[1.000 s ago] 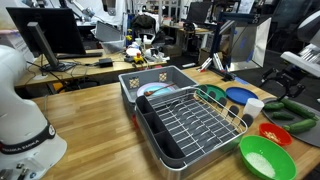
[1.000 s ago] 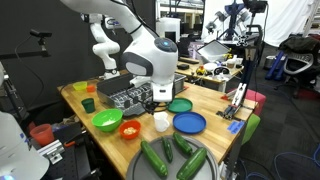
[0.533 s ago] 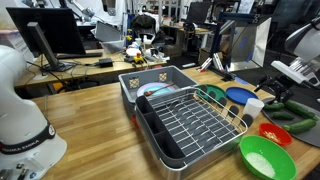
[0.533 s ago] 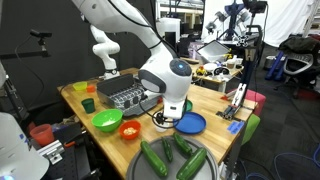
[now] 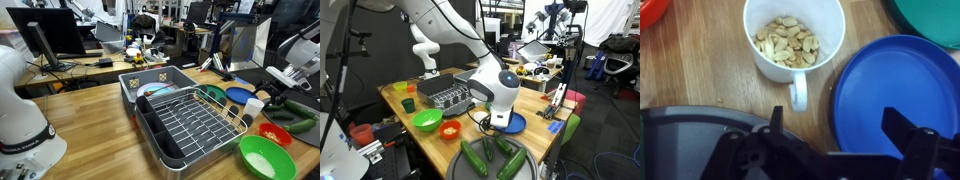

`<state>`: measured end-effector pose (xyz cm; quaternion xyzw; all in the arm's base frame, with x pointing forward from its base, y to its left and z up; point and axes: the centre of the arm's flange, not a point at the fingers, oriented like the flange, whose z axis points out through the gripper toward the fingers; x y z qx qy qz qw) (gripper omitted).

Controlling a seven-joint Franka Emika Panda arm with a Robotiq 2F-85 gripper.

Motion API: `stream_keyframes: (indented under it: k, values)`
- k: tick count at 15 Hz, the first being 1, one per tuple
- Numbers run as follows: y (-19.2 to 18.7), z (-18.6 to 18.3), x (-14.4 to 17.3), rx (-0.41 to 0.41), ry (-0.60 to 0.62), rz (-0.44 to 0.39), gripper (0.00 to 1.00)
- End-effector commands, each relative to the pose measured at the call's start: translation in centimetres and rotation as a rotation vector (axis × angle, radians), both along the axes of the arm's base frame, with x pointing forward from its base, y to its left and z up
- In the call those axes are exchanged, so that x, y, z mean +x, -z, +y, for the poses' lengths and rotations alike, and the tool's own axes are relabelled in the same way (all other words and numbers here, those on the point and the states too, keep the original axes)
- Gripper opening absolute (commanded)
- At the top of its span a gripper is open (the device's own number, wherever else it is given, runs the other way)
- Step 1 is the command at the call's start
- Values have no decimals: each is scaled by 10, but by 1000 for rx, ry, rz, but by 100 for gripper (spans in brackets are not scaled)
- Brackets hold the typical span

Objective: Pour the contents in the white mug into the orange bowl

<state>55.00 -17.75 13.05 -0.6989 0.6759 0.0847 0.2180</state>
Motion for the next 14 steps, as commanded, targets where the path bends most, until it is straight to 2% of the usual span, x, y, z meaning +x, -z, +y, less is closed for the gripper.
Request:
stream_keyframes:
  k: [1, 12, 13, 14]
  values:
    - [2, 0, 4, 9, 20, -6, 100]
    - [6, 14, -11, 50, 34, 13, 100]
    - [7, 14, -12, 52, 37, 16, 93]
    - [8, 14, -13, 54, 39, 17, 81]
